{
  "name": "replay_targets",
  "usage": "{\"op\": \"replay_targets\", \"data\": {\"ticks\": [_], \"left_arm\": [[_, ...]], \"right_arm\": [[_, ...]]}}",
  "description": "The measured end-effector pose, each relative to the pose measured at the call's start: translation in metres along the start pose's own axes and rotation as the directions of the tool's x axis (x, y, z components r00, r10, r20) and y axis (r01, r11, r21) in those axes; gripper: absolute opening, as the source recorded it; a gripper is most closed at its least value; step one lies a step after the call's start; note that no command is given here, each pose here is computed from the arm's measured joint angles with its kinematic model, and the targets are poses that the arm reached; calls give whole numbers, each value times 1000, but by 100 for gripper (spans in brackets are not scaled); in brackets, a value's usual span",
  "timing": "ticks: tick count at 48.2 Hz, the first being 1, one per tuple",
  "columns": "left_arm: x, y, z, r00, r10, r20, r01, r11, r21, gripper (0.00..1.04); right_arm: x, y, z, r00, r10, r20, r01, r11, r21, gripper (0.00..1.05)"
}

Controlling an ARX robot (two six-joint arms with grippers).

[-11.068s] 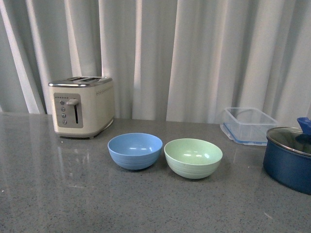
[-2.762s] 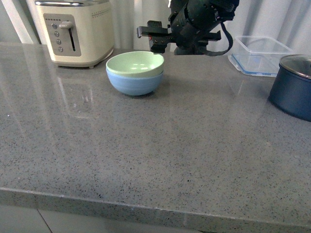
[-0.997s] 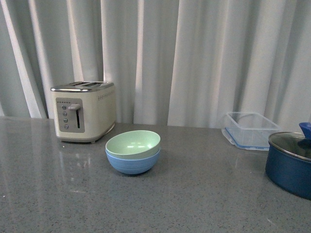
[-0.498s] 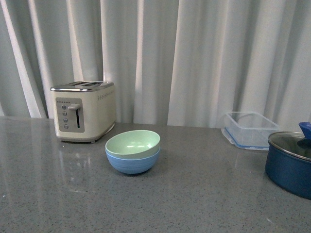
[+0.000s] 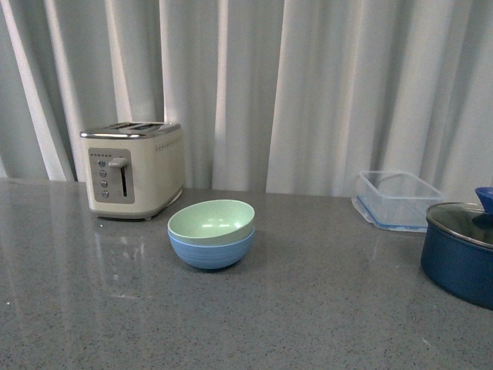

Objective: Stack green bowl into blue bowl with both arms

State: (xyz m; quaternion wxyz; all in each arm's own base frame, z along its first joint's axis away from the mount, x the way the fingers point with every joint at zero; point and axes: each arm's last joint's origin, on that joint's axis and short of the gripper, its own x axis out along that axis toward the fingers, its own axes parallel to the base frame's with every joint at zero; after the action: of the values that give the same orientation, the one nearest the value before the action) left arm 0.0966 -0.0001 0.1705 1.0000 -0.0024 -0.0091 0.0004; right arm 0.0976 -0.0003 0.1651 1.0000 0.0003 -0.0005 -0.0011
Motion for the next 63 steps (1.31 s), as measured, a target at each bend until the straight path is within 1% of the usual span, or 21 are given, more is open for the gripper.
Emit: {"op": "replay_targets", "data": {"ticks": [11, 12, 18, 21, 22, 26, 27, 30, 31, 38, 40, 43, 63], "left_arm": [[0, 0, 0, 1000, 0, 0, 0, 1000, 0, 98], [0, 0, 0, 1000, 0, 0, 0, 1000, 0, 98], [0, 0, 0, 1000, 0, 0, 0, 1000, 0, 98], [0, 0, 0, 1000, 0, 0, 0, 1000, 0, 98], [0, 0, 0, 1000, 0, 0, 0, 1000, 0, 98], [0, 0, 0, 1000, 0, 0, 0, 1000, 0, 98], [0, 0, 0, 1000, 0, 0, 0, 1000, 0, 98], [0, 0, 0, 1000, 0, 0, 0, 1000, 0, 98], [0, 0, 0, 1000, 0, 0, 0, 1000, 0, 98], [0, 0, 0, 1000, 0, 0, 0, 1000, 0, 98], [0, 0, 0, 1000, 0, 0, 0, 1000, 0, 98], [0, 0, 0, 1000, 0, 0, 0, 1000, 0, 98], [0, 0, 0, 1000, 0, 0, 0, 1000, 0, 98]], "right_arm": [[0, 0, 0, 1000, 0, 0, 0, 1000, 0, 1], [0, 0, 0, 1000, 0, 0, 0, 1000, -1, 2], [0, 0, 0, 1000, 0, 0, 0, 1000, -1, 28], [0, 0, 0, 1000, 0, 0, 0, 1000, -1, 44], [0, 0, 0, 1000, 0, 0, 0, 1000, -1, 46], [0, 0, 0, 1000, 0, 0, 0, 1000, -1, 60], [0, 0, 0, 1000, 0, 0, 0, 1000, -1, 61], [0, 0, 0, 1000, 0, 0, 0, 1000, -1, 72], [0, 0, 0, 1000, 0, 0, 0, 1000, -1, 74], [0, 0, 0, 1000, 0, 0, 0, 1000, 0, 96], [0, 0, 0, 1000, 0, 0, 0, 1000, 0, 96], [0, 0, 0, 1000, 0, 0, 0, 1000, 0, 94], [0, 0, 0, 1000, 0, 0, 0, 1000, 0, 95]]}}
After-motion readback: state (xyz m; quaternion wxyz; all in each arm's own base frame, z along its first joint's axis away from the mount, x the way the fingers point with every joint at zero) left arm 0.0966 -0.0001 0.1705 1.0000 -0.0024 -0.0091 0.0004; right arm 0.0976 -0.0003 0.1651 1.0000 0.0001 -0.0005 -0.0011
